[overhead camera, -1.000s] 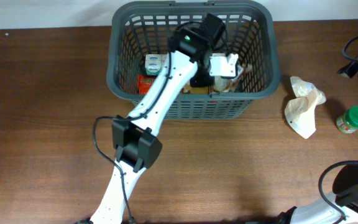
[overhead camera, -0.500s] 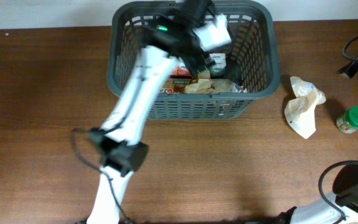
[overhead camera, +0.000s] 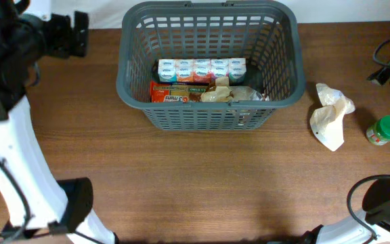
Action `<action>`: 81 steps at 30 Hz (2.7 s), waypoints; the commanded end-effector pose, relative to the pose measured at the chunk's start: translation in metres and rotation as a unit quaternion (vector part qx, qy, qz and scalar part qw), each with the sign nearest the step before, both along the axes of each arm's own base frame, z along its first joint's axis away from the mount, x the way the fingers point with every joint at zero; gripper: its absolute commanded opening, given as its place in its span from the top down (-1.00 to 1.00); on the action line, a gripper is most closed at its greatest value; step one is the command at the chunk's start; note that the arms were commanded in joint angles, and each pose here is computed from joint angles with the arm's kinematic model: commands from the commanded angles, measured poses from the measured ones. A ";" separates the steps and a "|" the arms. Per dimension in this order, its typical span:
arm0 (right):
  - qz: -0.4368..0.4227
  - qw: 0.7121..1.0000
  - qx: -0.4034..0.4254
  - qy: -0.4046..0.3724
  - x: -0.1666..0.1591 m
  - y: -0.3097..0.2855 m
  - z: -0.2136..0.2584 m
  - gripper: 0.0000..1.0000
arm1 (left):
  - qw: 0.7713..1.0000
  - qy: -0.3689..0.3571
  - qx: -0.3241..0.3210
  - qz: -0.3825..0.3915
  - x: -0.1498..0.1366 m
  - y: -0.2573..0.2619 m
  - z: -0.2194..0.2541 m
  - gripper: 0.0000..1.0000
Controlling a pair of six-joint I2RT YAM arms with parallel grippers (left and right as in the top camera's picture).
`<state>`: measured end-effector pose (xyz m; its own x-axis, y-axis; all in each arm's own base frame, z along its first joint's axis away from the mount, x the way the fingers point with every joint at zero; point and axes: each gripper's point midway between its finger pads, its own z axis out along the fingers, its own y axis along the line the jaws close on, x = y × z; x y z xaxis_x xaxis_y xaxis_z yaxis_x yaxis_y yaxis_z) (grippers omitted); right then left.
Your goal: Pack container
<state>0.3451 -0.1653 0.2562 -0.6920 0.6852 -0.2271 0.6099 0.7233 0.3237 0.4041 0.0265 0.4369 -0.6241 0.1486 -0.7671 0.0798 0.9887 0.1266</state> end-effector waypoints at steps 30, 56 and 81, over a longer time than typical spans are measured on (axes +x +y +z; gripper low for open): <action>-0.102 0.975 -0.139 0.143 0.028 -0.113 -0.124 -0.98 | 0.951 0.277 -0.074 0.113 0.015 0.074 -0.175 -0.98; -0.104 0.966 -0.076 0.223 -0.013 -0.121 -0.193 -0.98 | 0.951 0.277 -0.074 0.113 0.015 0.074 -0.175 -0.98; -0.110 0.973 -0.076 0.189 -0.003 -0.122 -0.235 -1.00 | 0.951 0.277 -0.074 0.113 0.015 0.074 -0.175 -0.98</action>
<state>0.3442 -0.2902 0.0267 -0.5909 0.7997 -0.1064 0.8066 0.5882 -0.0586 0.4191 0.1004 0.2656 -0.9401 -0.1075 -0.3234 -0.1124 0.9937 -0.0035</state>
